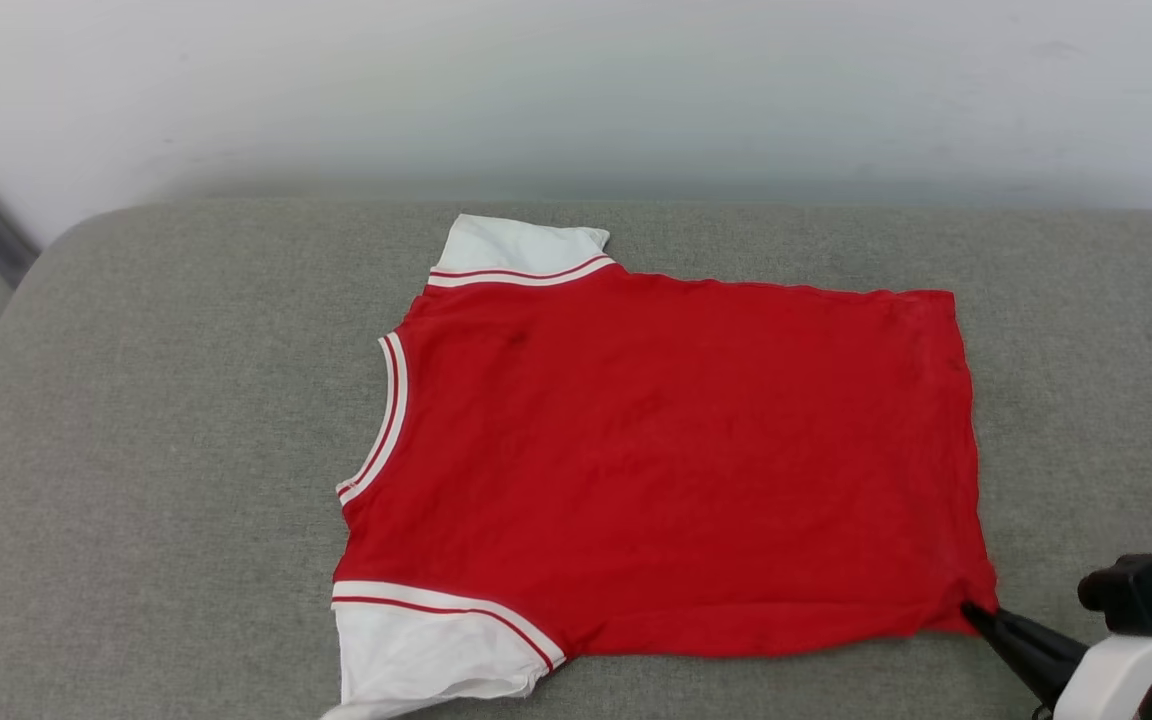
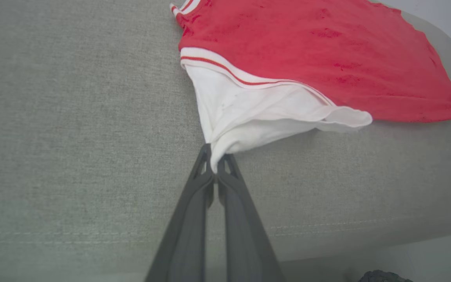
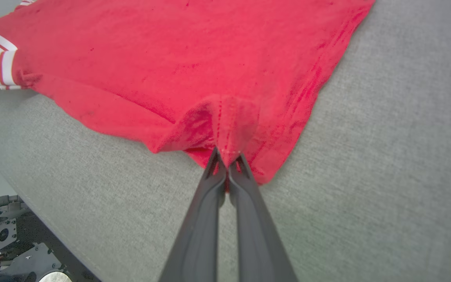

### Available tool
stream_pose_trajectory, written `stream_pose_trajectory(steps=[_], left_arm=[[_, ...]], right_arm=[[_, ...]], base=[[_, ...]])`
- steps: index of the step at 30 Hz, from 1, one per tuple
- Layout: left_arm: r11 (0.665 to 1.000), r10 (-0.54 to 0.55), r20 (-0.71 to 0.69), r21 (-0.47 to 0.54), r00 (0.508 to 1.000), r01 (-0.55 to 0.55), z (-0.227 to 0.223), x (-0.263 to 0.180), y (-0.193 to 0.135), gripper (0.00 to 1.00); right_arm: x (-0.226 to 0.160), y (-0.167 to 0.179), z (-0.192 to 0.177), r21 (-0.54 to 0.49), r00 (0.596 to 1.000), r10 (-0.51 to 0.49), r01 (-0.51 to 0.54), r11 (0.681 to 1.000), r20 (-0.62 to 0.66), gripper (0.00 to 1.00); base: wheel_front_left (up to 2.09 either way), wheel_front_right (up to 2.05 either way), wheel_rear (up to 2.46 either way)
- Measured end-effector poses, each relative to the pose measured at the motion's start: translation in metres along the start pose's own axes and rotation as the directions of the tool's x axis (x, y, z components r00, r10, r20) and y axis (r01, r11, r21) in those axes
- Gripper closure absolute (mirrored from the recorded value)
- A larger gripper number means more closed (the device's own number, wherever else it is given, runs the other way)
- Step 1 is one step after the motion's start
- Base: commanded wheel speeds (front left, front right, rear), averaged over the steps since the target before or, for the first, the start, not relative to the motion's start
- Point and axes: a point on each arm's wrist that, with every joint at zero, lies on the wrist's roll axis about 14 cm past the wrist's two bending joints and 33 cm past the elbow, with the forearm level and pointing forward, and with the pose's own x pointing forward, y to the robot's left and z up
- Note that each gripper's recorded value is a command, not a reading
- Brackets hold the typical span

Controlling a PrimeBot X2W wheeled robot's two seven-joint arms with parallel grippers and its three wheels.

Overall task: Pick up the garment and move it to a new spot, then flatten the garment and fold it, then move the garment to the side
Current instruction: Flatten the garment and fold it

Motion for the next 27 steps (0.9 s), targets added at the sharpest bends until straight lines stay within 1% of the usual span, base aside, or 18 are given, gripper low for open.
stream_pose_trajectory(steps=[3,7,11,16,21,24,27], left_arm=[[1.0,-0.023,0.052,0.012,0.998,0.022,0.019,0.013,-0.002,1.0],[0.994,-0.077,0.139,0.085,0.987,0.065,0.057,0.038,-0.007,1.0],[0.981,-0.137,0.18,0.164,0.974,0.107,0.091,0.064,-0.012,1.0],[0.97,-0.175,0.226,0.209,0.958,0.128,0.128,0.099,-0.014,1.0],[0.958,-0.195,0.22,0.252,0.956,0.137,0.142,0.138,-0.013,1.0],[0.955,-0.201,0.206,0.259,0.958,0.145,0.144,0.163,-0.012,1.0],[0.951,-0.187,0.156,0.276,0.97,0.139,0.134,0.187,-0.004,1.0]], right_arm=[[0.006,0.0,0.016,0.015,0.999,-0.006,0.005,1.0,0.053,1.0],[0.012,-0.004,0.032,0.026,0.995,-0.022,0.019,0.999,0.101,1.0],[0.018,-0.014,0.052,0.029,0.988,-0.046,0.043,0.999,0.148,1.0],[0.028,-0.024,0.07,0.019,0.984,-0.061,0.059,0.998,0.17,1.0],[0.044,-0.035,0.076,0.025,0.984,-0.079,0.076,0.997,0.162,1.0],[0.054,-0.044,0.069,0.038,0.987,-0.095,0.091,0.995,0.127,1.0],[0.066,-0.051,0.059,0.053,0.991,-0.103,0.099,0.994,0.086,1.0]], base=[[0.0,0.0,0.0],[0.0,0.0,0.0],[0.0,0.0,0.0],[0.0,0.0,0.0],[0.0,0.0,0.0],[0.0,0.0,0.0],[0.0,0.0,0.0]])
